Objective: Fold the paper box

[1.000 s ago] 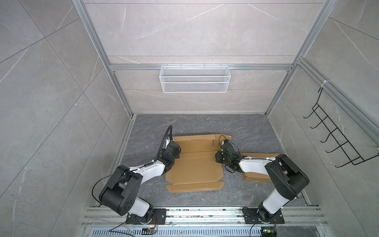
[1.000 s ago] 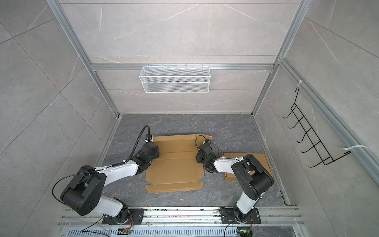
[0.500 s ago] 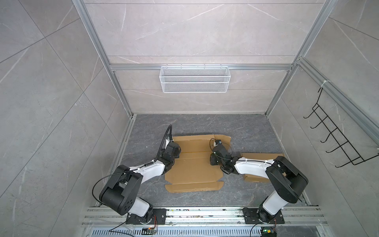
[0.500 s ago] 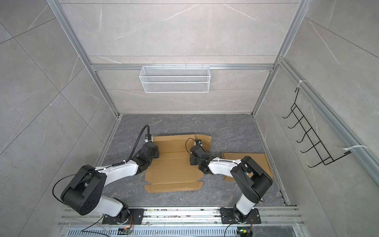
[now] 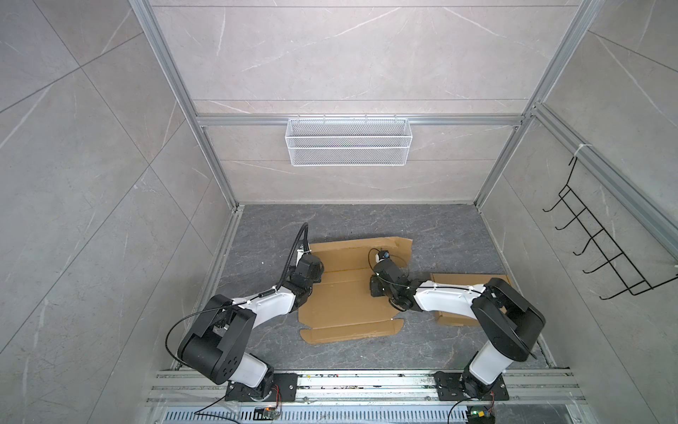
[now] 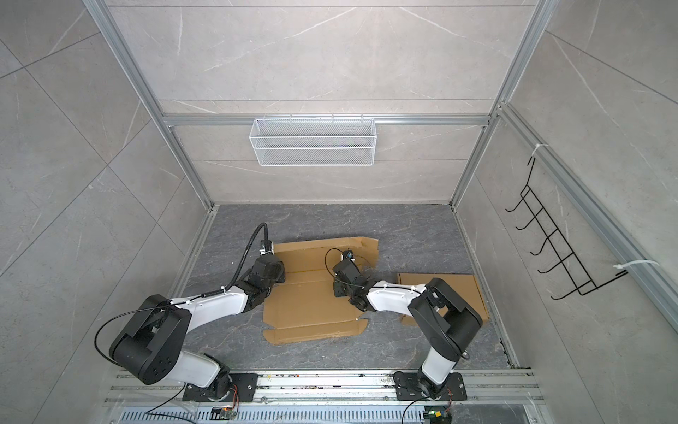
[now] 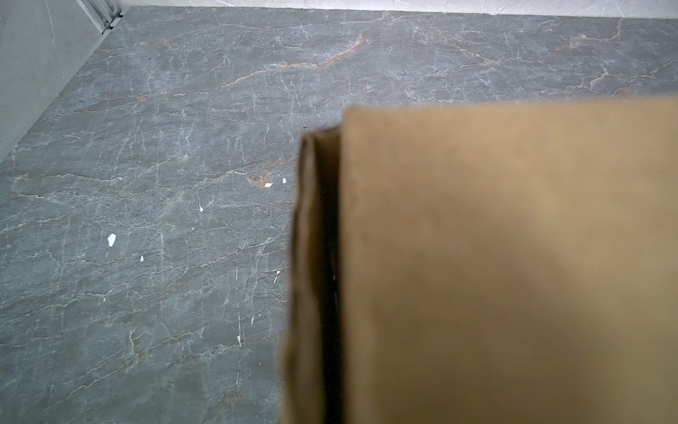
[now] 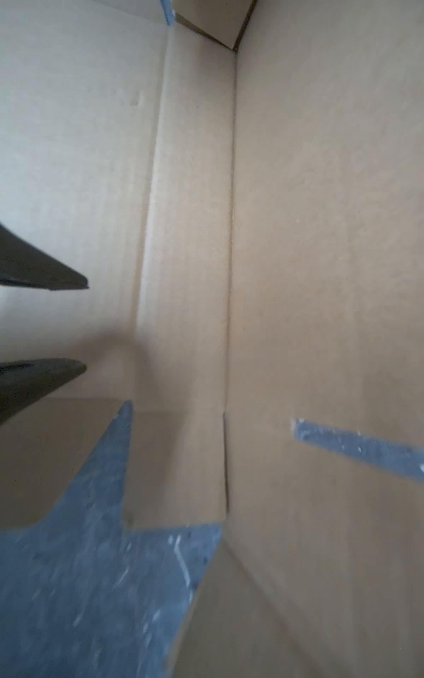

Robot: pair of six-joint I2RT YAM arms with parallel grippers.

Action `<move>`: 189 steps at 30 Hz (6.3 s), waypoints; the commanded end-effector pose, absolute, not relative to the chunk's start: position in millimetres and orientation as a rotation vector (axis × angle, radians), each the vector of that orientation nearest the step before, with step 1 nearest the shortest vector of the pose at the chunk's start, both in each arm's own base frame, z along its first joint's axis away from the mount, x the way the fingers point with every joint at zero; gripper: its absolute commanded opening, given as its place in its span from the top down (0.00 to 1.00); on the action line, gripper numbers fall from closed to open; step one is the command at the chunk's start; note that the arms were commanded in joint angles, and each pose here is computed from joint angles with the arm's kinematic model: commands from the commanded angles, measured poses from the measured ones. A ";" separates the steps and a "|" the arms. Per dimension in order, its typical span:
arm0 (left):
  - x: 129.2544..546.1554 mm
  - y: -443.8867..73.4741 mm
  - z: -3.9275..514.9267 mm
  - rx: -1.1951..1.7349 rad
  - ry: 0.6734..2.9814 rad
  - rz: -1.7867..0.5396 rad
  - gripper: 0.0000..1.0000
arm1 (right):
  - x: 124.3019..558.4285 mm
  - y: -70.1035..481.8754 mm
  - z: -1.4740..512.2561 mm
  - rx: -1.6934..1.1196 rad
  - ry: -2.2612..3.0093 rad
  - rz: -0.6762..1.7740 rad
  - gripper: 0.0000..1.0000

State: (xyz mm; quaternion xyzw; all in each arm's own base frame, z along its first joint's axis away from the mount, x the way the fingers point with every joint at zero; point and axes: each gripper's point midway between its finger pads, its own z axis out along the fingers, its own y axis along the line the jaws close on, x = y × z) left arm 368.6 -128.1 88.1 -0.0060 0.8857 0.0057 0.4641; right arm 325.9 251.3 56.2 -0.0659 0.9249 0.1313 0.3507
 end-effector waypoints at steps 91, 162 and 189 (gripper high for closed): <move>328.9 -111.8 161.4 -0.013 2.223 -0.227 0.52 | 341.8 166.0 152.4 -0.933 2.449 0.110 1.00; 195.4 -278.0 121.8 0.824 2.288 -0.619 0.61 | 290.9 192.8 113.0 -0.380 2.676 0.188 1.00; 336.9 -119.9 175.5 0.148 2.039 -0.323 0.48 | 296.0 200.1 121.4 -0.416 2.662 0.198 1.00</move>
